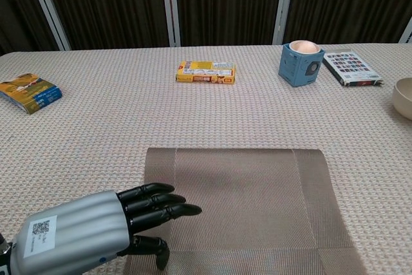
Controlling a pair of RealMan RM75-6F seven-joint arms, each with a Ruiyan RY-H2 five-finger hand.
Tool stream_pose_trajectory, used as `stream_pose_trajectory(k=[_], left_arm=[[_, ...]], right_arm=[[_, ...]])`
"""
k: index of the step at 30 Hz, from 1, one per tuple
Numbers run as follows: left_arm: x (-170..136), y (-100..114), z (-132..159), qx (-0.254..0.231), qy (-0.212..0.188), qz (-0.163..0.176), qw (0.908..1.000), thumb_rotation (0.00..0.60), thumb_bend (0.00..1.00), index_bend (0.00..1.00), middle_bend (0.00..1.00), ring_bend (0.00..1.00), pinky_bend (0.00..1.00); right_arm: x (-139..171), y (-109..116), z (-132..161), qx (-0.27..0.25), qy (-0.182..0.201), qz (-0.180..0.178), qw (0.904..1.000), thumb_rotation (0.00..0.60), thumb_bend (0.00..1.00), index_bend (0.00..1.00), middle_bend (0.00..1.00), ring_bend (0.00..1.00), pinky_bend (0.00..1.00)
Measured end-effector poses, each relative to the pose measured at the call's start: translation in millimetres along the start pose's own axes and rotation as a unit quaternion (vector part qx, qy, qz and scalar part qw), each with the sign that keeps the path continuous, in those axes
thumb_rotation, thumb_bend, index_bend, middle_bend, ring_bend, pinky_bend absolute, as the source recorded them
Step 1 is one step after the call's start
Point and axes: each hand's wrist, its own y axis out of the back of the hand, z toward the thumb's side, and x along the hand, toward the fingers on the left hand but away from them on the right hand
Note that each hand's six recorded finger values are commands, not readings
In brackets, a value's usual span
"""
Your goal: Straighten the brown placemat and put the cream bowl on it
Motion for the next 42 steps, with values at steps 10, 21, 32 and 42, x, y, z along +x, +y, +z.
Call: stream_pose_trajectory(k=[10, 21, 32, 42], left_arm=[[3.2, -0.6, 3.1, 0.001, -0.003, -0.007, 1.0, 0.6, 0.26, 0.41, 0.0, 0.0, 0.0], [1.5, -7.5, 5.4, -0.005, -0.002, -0.018, 0.9998, 0.6, 0.31, 0.41, 0.0, 0.0, 0.0], [3.0, -11.4, 5.5, -0.016, 0.005, -0.02, 0.9996, 0.6, 0.42, 0.46, 0.0, 0.0, 0.0], [7.5, -9.0, 3.0, -0.036, 0.018, -0.017, 0.999, 0.6, 0.44, 0.51, 0.0, 0.0, 0.0]], right_arm=[[0.3, 0.8, -0.3, -0.002, 0.0, 0.001, 1.0, 0.6, 0.0, 0.0, 0.0, 0.0, 0.0], [0.8, 1.8, -0.1, -0.003, 0.001, 0.002, 1.0, 0.6, 0.0, 0.0, 0.0, 0.0, 0.0], [1.1, 3.6, 0.1, -0.005, 0.002, 0.0, 1.0, 0.6, 0.0, 0.0, 0.0, 0.0, 0.0], [1.6, 4.4, 0.7, -0.006, 0.003, 0.0, 1.0, 0.6, 0.0, 0.0, 0.0, 0.0, 0.0]])
